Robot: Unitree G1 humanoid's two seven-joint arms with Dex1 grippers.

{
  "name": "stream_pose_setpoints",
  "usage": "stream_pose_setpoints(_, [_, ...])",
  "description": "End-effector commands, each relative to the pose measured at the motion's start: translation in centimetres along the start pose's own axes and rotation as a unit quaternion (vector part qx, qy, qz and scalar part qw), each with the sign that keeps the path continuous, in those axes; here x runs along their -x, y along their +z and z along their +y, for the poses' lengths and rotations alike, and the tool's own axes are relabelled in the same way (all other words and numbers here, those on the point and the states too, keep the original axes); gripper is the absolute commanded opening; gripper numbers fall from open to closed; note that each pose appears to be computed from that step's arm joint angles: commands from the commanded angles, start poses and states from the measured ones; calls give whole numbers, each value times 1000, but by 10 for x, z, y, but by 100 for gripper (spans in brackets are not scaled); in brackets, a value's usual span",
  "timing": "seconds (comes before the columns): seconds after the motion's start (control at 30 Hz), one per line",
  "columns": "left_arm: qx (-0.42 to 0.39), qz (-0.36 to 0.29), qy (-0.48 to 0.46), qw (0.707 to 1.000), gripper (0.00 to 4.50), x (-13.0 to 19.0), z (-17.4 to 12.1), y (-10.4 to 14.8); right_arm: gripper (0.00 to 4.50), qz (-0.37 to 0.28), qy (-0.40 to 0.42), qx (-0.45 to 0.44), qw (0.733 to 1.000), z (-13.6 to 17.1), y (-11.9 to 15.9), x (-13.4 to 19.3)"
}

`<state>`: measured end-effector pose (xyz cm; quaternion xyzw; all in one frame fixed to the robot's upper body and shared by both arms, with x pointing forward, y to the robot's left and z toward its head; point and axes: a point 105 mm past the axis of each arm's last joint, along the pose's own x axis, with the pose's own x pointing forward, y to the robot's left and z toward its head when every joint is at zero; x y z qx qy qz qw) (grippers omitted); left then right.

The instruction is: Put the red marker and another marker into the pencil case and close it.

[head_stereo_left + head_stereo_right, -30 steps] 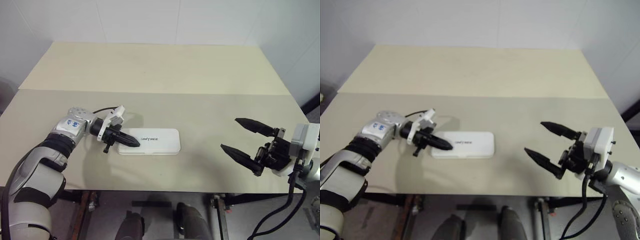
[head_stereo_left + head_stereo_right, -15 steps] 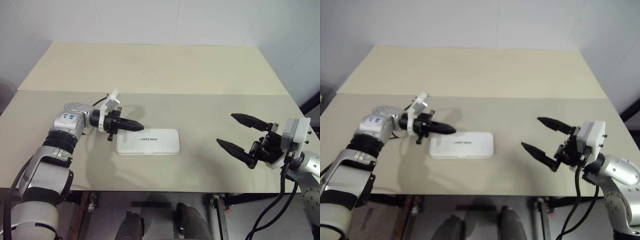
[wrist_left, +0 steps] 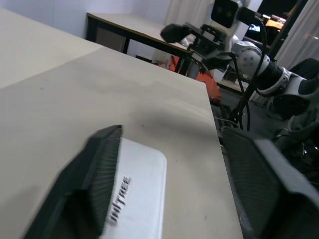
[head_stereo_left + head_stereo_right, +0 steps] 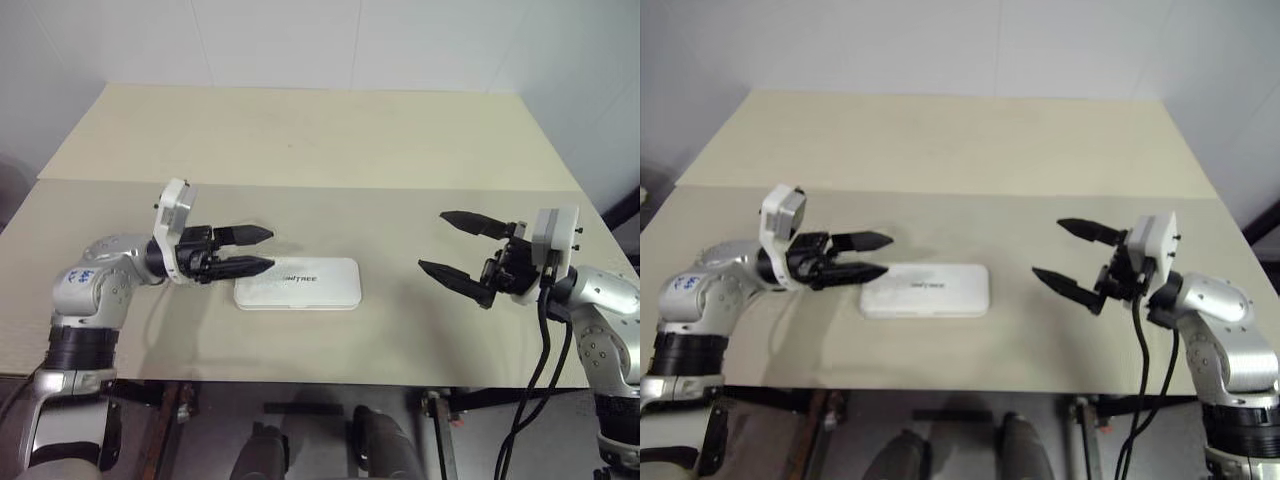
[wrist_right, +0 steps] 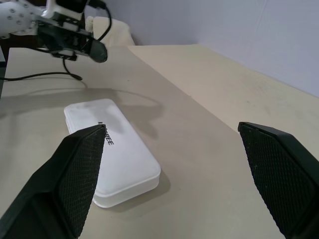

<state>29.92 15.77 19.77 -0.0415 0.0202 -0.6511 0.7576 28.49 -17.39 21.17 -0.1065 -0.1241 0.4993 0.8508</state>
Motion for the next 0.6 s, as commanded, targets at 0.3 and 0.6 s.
stream_pose_setpoints(0.3, [-47, 59, 32, 997, 449, 25, -11, -3, 450, -20, 10, 32, 999, -7, 11, -11])
stream_pose_setpoints(0.6, [-84, 63, 16, 994, 449, 59, -34, 11, 450, -27, -8, 33, 999, 3, 12, -6])
